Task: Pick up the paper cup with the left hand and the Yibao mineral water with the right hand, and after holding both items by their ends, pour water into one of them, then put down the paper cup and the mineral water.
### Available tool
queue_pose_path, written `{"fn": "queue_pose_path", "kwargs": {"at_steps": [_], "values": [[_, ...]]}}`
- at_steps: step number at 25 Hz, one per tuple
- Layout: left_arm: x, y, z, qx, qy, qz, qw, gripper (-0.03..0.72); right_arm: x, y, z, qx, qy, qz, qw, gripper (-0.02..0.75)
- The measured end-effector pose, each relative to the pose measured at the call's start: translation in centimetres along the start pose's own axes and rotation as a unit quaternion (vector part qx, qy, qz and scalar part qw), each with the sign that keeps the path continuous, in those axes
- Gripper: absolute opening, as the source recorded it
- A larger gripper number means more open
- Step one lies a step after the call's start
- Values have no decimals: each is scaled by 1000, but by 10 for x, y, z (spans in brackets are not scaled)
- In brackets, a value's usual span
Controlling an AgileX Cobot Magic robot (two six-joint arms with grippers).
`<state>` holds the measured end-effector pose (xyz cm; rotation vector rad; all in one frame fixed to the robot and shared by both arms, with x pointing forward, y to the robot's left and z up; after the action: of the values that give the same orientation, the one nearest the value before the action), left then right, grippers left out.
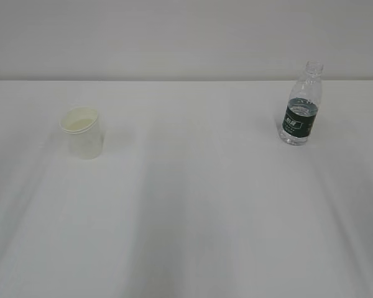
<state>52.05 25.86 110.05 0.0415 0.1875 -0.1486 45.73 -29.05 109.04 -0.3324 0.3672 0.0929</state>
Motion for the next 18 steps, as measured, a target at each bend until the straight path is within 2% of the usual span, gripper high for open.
{"fn": "queue_pose_path", "kwargs": {"at_steps": [14,18], "values": [[-12,2,-32,-20,88,7,996,518,-4,8,-18,11,53,22,998,589],[-16,2,-35,-26,97,7,995,518,-4,9,-20,11,61,25,998,589]]}}
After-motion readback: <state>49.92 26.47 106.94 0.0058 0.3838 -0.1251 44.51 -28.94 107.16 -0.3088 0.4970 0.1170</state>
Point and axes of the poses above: a point on each arm's last joint axis where the gripper is mounted, x pointing out along that axis toward the gripper, y along the wrist's bending axis when the last joint is at zero, z = x × y, the point moved 10 cm from there along x, pointing out along that axis toward the gripper, and after that the axes turned 7 degrees about -x, right-handed, at the moved point
